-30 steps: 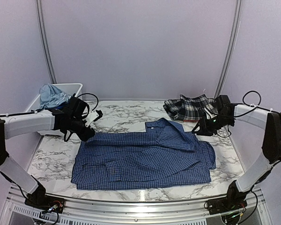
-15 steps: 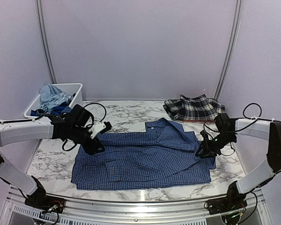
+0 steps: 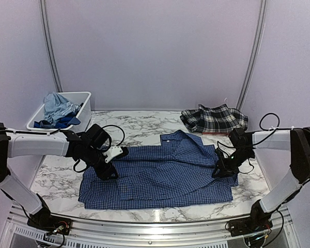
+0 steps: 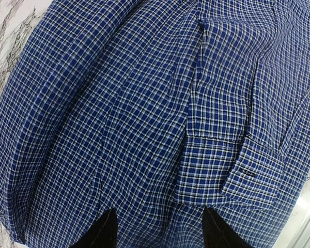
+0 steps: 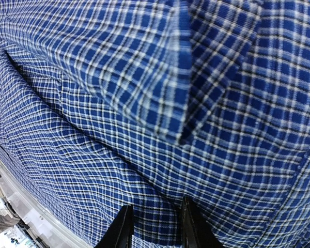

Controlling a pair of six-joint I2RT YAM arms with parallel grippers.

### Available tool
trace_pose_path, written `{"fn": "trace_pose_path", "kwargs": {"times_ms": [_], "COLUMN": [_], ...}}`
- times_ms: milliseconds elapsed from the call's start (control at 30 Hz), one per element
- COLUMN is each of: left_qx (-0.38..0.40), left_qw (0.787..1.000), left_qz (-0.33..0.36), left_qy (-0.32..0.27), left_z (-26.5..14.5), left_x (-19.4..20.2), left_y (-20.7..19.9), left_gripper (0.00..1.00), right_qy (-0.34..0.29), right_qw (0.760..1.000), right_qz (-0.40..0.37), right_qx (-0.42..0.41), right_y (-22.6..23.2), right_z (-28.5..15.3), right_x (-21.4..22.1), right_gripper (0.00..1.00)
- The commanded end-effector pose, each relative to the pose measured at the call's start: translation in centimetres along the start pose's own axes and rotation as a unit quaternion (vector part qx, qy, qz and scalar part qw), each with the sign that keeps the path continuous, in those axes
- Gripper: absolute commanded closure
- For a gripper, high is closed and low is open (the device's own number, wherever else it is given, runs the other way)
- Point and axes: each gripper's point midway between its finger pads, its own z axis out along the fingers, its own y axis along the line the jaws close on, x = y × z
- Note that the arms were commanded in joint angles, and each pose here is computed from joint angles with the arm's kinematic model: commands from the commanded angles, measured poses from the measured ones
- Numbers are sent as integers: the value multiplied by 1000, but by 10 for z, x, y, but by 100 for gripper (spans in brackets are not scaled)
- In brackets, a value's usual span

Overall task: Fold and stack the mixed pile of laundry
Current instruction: Adjust the rectangle-folded shirt at the center of the board.

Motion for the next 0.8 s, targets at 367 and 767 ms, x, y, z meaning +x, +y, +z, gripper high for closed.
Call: {"fn": "trace_pose_path", "kwargs": {"times_ms": [367, 767], "left_qx": [3, 7], "left_qw": [996, 992], "left_qz": [-35, -42], "left_qy": [86, 119], "left_z": [0, -4], "left_x": [42, 53], "left_y": [-7, -9], "left_gripper": [58, 66], "right_qy": [-6, -16], "right_qw": [1000, 999], "right_qz": [-30, -39], "right_qx": [-6, -5], "right_y": [13, 17], "right_z": [0, -5], "right_x": [-5, -6], "right_gripper": [88, 100]}}
